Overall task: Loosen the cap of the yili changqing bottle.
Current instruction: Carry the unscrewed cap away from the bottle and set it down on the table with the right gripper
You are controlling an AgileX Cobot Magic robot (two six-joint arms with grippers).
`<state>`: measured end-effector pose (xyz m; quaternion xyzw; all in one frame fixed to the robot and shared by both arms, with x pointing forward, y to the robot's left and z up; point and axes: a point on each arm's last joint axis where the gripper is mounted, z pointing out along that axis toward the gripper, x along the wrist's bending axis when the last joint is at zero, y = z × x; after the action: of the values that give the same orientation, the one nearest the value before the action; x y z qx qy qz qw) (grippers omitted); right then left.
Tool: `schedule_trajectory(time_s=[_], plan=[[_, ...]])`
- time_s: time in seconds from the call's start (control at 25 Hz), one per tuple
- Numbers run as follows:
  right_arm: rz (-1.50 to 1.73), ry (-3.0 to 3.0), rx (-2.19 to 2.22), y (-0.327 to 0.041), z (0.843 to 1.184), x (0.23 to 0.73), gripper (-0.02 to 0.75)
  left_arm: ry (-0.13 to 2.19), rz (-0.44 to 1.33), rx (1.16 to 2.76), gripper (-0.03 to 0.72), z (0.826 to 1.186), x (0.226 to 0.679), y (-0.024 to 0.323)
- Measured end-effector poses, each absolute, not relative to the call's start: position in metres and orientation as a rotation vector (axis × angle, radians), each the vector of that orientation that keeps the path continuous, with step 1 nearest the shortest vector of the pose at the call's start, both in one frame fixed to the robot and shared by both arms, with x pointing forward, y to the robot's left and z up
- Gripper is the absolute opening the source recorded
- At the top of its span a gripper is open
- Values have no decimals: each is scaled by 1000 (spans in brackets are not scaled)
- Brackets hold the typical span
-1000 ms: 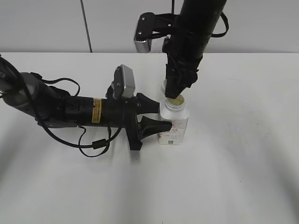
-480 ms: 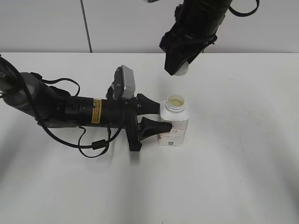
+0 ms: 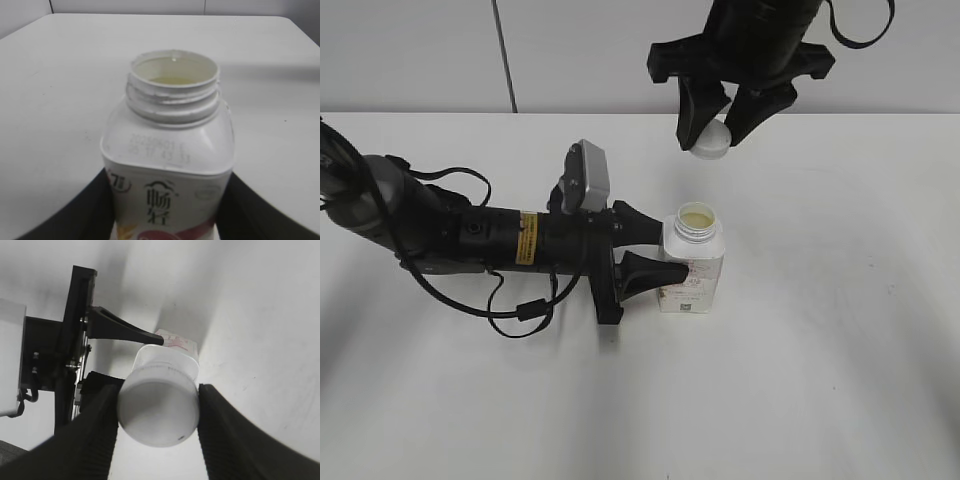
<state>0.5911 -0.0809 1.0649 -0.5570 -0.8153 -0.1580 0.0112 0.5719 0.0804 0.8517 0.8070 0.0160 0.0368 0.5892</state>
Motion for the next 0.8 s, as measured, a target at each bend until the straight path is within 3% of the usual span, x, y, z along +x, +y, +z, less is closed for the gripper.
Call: schedule_trajectory(time_s=[0.24,0.8], plan=[[-452,-2514,-1828,-105,1060,601,384,37,86,1879,367,852,572,80],[-68,-2310,-2021,-198,980,577,384,36,85,1879,367,852,572,80]])
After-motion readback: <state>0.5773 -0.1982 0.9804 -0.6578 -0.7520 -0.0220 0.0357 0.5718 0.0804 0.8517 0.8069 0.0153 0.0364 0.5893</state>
